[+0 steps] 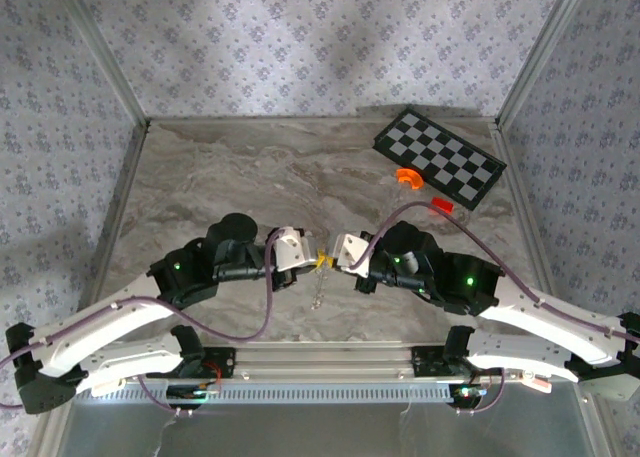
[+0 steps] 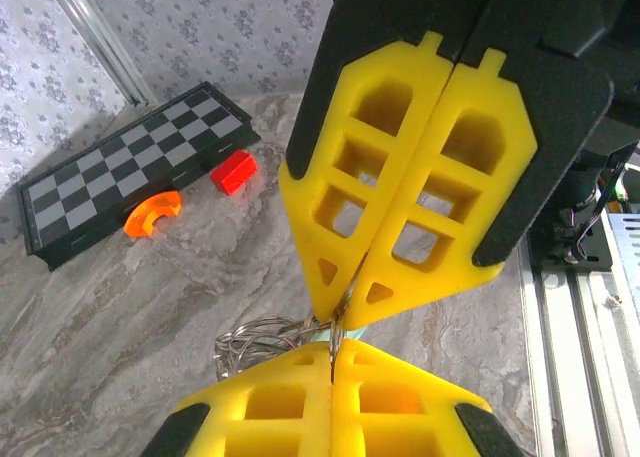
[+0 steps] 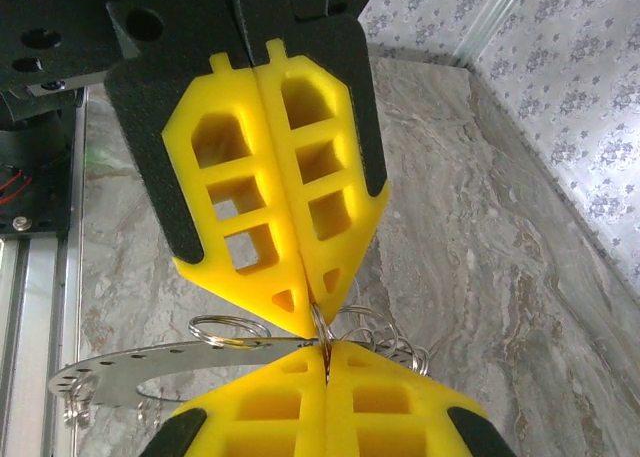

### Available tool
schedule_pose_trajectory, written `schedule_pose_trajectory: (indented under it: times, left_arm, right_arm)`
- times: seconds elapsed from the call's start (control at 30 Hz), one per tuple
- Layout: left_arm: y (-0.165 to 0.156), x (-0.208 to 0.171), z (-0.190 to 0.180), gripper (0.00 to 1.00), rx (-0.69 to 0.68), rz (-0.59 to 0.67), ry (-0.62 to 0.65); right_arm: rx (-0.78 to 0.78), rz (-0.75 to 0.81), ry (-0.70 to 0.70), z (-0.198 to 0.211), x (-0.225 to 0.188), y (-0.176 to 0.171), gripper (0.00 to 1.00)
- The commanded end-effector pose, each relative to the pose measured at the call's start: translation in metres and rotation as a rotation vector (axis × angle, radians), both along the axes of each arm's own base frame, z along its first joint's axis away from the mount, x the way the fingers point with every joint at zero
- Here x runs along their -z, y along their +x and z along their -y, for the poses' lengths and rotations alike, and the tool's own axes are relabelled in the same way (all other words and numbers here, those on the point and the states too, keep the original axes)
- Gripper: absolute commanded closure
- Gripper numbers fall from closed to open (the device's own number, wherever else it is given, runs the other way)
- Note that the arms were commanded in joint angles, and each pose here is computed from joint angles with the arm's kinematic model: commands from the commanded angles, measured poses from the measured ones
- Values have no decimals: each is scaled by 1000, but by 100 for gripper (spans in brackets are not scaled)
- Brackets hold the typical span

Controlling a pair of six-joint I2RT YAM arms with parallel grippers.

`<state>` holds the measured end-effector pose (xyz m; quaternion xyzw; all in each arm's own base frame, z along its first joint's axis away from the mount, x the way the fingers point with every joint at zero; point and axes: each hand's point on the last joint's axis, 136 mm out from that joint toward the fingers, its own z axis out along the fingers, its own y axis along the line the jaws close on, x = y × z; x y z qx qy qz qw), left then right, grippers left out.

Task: Put the keys on the keyring

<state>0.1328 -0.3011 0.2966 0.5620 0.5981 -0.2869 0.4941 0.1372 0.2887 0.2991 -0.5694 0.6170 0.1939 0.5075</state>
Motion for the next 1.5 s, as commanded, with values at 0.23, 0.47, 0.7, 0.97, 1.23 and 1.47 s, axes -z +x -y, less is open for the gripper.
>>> schedule_pose_trajectory:
  times: [0.23,0.47,0.7,0.97,1.23,1.47]
  left_arm:
    - [-18,-46,-1,100,79,76,-207]
    - [-28,-53,-3,100,126,74,-251]
    - [-33,-60,-3,100,151,67,-280]
    - [-37,-62,-3,100,169,56,-298]
    - [-41,-67,-4,100,187,54,-341]
    - [-42,-70,-4,100,191,56,-376]
  right_arm:
    - [-18,1,123,6,-24,-10,62]
    - [-11,-5,137,10,-22,-12,62]
    - [-11,11,164,10,-24,-11,64]
    - [-27,18,176,7,-26,-13,78]
    - [-42,-18,116,2,-10,-13,94]
    - [-51,-52,58,-2,2,-14,100]
